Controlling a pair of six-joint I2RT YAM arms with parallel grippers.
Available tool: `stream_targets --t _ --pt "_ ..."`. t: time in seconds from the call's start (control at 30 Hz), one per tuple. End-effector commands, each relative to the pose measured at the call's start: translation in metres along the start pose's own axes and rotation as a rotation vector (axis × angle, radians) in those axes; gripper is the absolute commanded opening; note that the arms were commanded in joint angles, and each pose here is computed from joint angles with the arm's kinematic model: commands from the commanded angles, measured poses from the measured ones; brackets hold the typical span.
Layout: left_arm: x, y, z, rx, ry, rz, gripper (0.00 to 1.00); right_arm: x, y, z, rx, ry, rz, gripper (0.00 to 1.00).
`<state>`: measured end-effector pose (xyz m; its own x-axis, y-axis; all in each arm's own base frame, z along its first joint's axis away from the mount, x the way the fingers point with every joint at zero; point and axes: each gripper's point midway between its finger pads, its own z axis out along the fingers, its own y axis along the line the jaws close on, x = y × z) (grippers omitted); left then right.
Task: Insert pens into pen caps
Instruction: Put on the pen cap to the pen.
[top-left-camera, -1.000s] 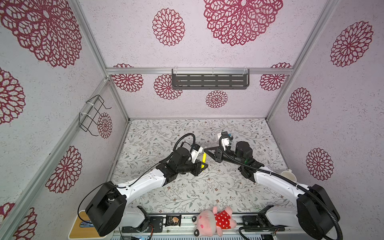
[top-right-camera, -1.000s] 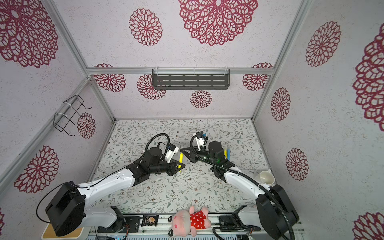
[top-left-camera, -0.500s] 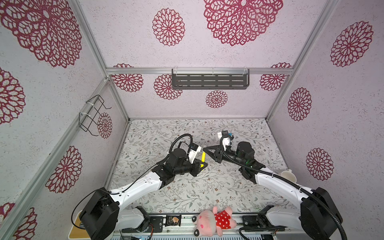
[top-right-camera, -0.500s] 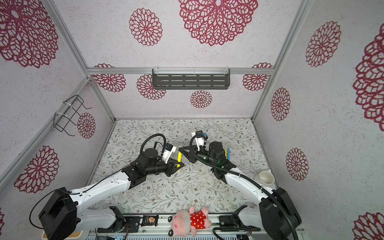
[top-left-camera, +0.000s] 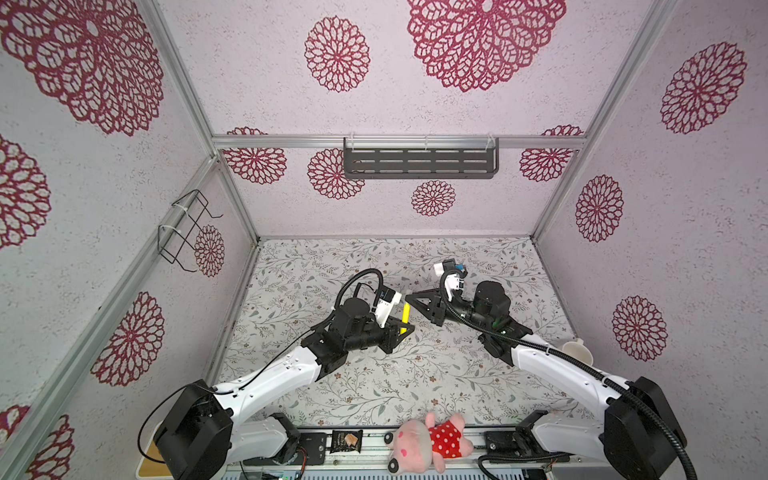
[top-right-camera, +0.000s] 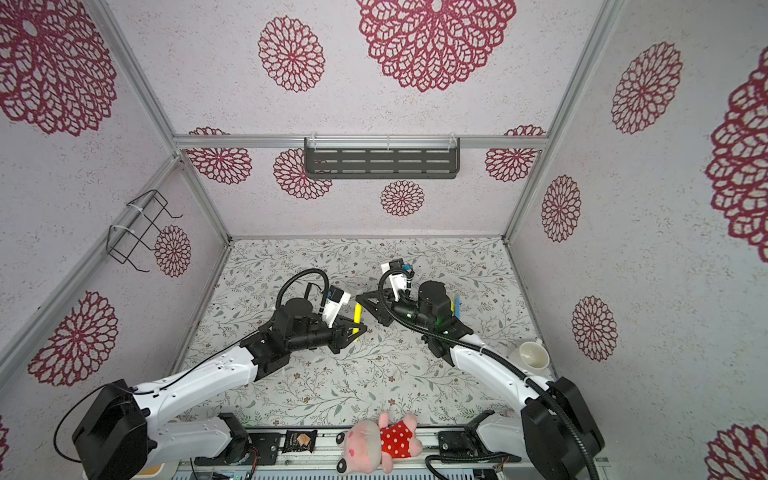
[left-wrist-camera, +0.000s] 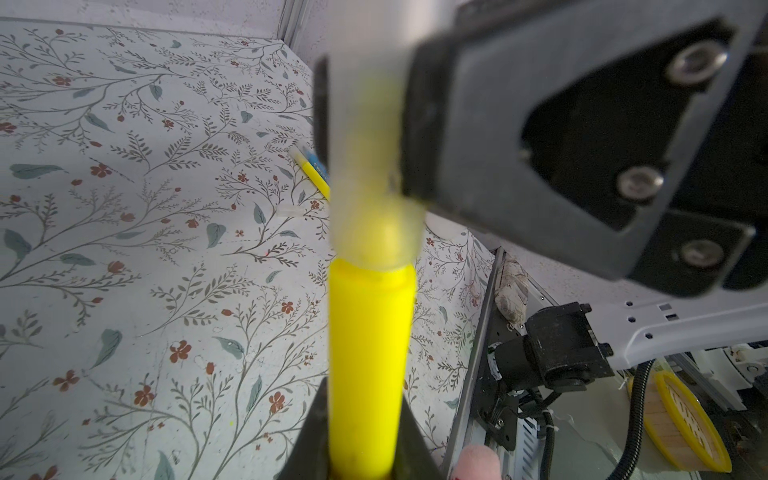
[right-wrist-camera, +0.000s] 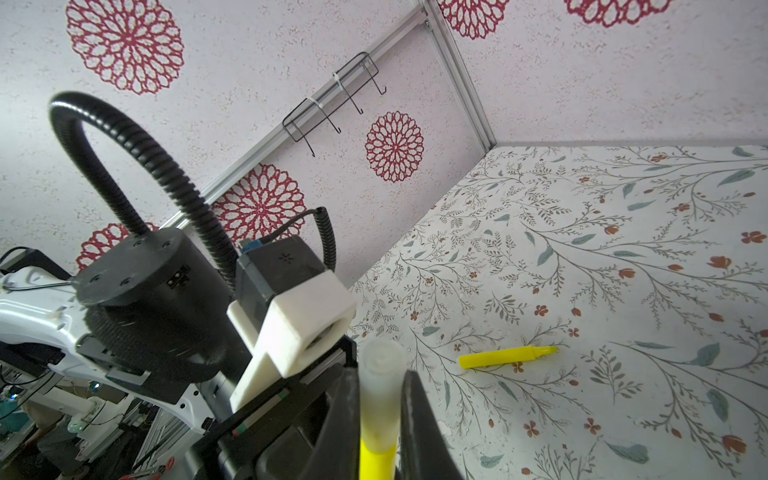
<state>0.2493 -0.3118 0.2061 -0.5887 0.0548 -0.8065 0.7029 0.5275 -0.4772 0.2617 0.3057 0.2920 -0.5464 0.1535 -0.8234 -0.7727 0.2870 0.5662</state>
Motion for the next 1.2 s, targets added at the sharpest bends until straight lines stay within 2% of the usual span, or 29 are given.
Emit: stream_targets --t 0.0,0.37,0.5,0.7,0.73,0.8,0.83,0.87,0.93,1.17 --pt "-0.028 0.019 -0.011 -0.104 -0.121 -0.005 0.00 -0.008 0.039 -0.008 -0.130 0.017 -0.078 0.17" --pt "-0.028 0.019 -0.011 -0.109 -0.124 -0.001 0.00 -0.011 0.054 -0.011 -0.200 0.012 -0.093 0.27" --pt "-0.027 0.020 -0.012 -0.110 -0.124 -0.005 0.00 -0.013 0.057 -0.013 -0.201 0.006 -0.096 0.27" --pt "-0.030 0.017 -0.019 -0.109 -0.144 0.000 0.00 -0.020 0.046 -0.017 -0.101 -0.014 -0.124 0.31" --pt "-0.031 0.016 -0.020 -0.107 -0.147 -0.001 0.00 -0.023 0.042 -0.019 -0.066 -0.026 -0.132 0.33" --pt "-0.031 0.015 -0.023 -0.108 -0.149 0.004 0.00 -0.029 0.033 -0.024 0.013 -0.053 -0.134 0.47" --pt "-0.032 0.014 -0.025 -0.109 -0.151 0.006 0.00 -0.034 0.025 -0.028 0.070 -0.070 -0.132 0.60" --pt "-0.032 0.014 -0.027 -0.110 -0.153 0.007 0.00 -0.037 0.021 -0.031 0.108 -0.076 -0.139 0.78" --pt "-0.032 0.013 -0.029 -0.111 -0.157 0.009 0.00 -0.042 0.018 -0.034 0.136 -0.062 -0.147 0.99" --pt "-0.033 0.008 -0.034 -0.096 -0.162 0.012 0.00 -0.059 0.001 -0.040 0.232 -0.079 -0.115 0.99"
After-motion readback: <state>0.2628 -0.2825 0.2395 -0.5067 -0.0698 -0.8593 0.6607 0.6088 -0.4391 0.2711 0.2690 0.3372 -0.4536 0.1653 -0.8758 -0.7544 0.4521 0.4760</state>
